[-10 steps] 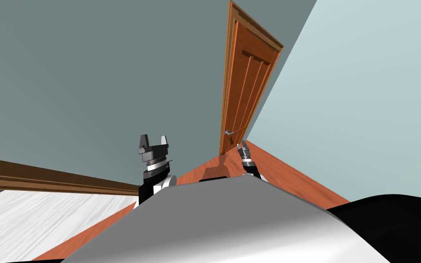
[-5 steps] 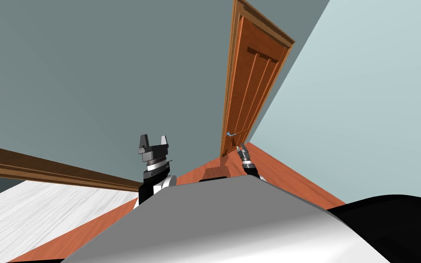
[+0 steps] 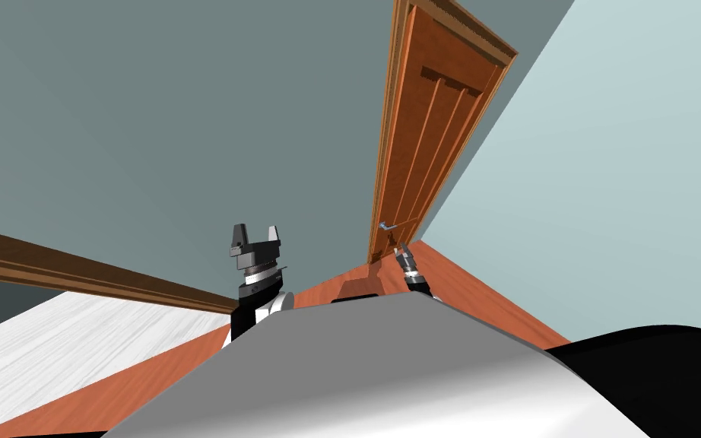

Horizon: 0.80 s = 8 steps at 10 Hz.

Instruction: Pull the door open

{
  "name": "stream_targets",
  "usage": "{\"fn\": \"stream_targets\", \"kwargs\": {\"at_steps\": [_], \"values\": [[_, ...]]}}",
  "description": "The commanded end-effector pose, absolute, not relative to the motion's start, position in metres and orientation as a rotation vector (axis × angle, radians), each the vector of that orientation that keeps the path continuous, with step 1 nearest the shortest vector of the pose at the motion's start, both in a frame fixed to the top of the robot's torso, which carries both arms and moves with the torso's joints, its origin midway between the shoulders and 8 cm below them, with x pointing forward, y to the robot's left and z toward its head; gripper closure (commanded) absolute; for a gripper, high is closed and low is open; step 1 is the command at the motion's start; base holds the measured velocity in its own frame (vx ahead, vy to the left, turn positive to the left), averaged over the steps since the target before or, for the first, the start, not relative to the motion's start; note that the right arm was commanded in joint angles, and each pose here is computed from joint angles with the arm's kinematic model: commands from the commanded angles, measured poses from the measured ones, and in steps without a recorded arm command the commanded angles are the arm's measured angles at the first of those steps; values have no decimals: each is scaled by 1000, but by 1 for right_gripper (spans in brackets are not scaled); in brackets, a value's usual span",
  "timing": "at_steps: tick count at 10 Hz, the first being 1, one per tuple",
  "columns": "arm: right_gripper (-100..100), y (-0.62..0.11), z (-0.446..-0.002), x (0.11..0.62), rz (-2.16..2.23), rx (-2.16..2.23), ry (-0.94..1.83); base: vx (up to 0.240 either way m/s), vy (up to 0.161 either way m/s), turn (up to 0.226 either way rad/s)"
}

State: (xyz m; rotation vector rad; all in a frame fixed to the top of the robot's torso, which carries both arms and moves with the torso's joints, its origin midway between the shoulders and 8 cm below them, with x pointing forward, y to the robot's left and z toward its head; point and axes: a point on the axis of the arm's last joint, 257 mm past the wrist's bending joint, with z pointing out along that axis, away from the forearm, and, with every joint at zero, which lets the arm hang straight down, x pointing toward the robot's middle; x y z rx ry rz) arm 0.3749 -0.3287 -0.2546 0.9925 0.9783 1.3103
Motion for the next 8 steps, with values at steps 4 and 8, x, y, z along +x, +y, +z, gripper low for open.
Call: {"fn": "stream_targets", "kwargs": {"at_steps": [4,8], "values": [[-100,-338,-286,368,1310,1036,1027,57,-86,92],[-100,-348,-316,359,1306,1082,1075,68,-79,122]]}}
